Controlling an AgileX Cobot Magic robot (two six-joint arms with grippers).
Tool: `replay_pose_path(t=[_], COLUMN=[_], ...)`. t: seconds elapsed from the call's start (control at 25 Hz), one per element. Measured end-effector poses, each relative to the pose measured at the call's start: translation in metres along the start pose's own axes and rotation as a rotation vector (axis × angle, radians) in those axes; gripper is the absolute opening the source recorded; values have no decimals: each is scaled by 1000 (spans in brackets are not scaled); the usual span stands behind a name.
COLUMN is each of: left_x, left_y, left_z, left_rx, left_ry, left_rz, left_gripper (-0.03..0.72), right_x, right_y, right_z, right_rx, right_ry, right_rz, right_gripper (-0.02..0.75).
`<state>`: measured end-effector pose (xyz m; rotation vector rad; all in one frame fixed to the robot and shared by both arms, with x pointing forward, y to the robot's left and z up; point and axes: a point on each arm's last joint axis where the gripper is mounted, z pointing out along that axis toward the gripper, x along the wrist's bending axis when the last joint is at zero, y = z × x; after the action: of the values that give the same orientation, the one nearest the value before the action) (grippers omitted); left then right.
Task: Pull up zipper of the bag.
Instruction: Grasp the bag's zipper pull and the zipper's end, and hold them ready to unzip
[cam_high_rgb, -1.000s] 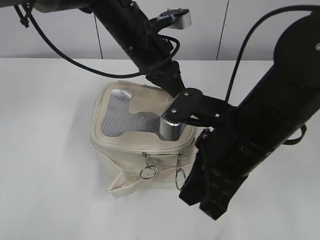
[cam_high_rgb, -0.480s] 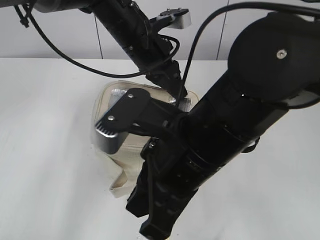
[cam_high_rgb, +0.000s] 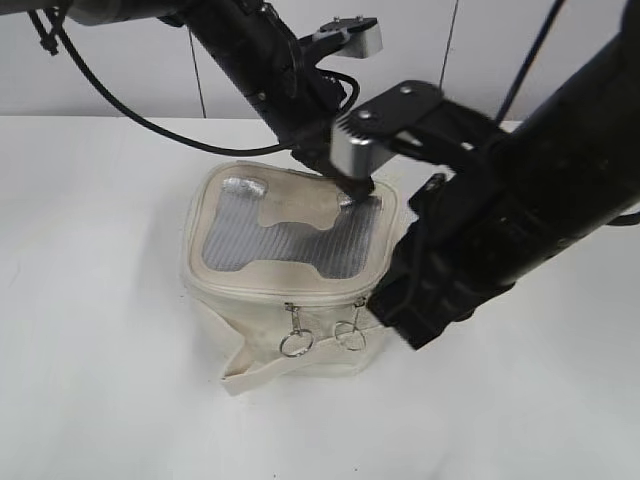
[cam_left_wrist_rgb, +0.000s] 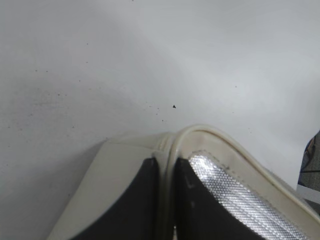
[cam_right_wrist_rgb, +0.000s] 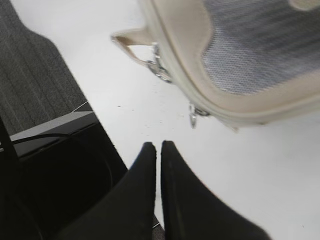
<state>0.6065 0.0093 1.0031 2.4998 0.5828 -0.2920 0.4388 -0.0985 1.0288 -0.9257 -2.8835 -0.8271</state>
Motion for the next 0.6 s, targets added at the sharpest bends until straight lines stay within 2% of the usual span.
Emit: replay_pose_path(t=[0.2,0.28,0.4,0.52,0.6], left_x=[0,0,0,0,0], left_y=[0,0,0,0,0], left_z=[0,0,0,0,0], left_rx=[0,0,0,1,1], left_ry=[0,0,0,-1,-1], left_rz=[0,0,0,0,0], left_gripper=[64,64,64,64,64], right_x=[-38,-45,-42,-36,-34], right_y=[-35,-49,-60,-60,-58], right_z=[-5,-2,5,10,11], right_rx=[40,46,-9,-104,-163], right_ry=[-46,-12,92,170,188], right_rz=[134,179,203,171,143], right_gripper=[69,81,113,211,298])
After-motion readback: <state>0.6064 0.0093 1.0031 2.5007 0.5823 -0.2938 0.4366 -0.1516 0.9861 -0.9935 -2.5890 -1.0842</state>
